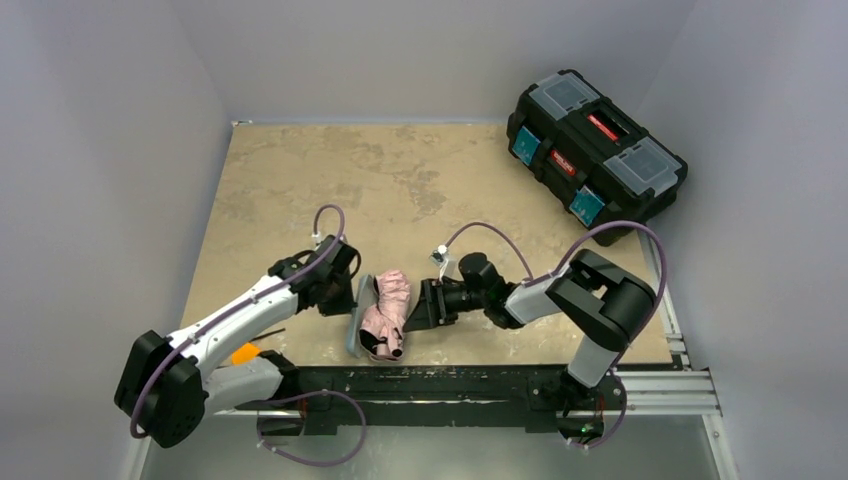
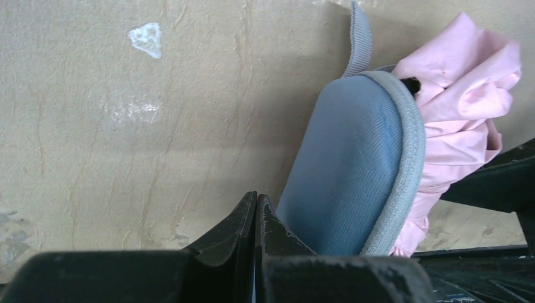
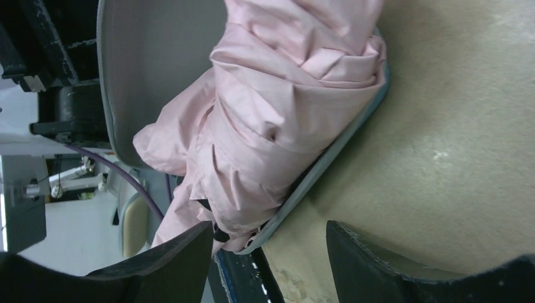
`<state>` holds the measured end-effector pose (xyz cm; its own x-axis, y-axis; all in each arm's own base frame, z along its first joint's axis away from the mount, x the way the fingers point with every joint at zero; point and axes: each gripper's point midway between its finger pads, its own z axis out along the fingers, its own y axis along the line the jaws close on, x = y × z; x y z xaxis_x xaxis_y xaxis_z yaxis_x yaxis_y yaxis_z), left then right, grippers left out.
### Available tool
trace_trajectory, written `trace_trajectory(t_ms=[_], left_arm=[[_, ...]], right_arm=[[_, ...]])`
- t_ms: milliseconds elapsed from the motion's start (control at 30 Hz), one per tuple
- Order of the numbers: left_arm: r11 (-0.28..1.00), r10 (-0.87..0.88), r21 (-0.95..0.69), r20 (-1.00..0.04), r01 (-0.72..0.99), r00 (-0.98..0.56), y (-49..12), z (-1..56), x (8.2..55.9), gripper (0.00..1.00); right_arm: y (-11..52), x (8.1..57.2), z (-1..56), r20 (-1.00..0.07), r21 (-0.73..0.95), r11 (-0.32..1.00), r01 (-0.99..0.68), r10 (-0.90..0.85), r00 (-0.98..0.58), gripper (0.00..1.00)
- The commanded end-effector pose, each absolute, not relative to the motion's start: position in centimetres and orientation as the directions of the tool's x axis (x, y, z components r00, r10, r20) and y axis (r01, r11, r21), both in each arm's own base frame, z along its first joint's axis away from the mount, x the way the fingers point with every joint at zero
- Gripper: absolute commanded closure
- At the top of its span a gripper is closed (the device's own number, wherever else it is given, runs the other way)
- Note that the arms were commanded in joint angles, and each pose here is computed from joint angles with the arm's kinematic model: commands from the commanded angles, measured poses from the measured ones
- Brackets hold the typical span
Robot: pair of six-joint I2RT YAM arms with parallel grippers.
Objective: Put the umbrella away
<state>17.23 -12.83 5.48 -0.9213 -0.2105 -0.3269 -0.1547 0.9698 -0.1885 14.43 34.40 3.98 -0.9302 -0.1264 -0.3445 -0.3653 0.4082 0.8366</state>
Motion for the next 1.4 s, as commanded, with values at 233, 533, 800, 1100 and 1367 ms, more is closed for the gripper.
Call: trace_trajectory(t_ms=[233,533,800,1100,1367], left_arm=[[0.949,-0.137,-0.314,-0.397,-0.006,-0.907,-17.4,7.2,18.1,1.0],[0.94,-0.061,-0.331,-0.406,0.084,-0.912,-20.8,7.7,17.4,1.0],[0.962,-0.007,-0.251,-0.404,0.104,-0.915,-21.2,7.1,17.1,1.0],[0.967,-0.022,-0.241,-0.412,0.086,-0.911,-20.8,7.4,17.2,1.0],[0.968,-0.038,-0.239,-0.421,0.071,-0.906,-20.4,7.9,17.2,1.0]], right_arm=[[36.8,14.9,3.7,-0.375,0.841,0.37,-0.395,-0.127,-0.918,0.25],[36.7,15.0,-0.2,-0.345,0.783,0.493,-0.379,-0.163,-0.924,0.31],[36.1,14.9,1.0,-0.35,0.785,0.482,-0.389,-0.172,-0.921,0.21],[33.2,16.5,3.1,-0.354,0.789,0.498,-0.361,-0.113,-0.929,0.14],[31.4,14.3,4.7,-0.396,0.778,0.465,-0.423,-0.159,-0.904,0.01]])
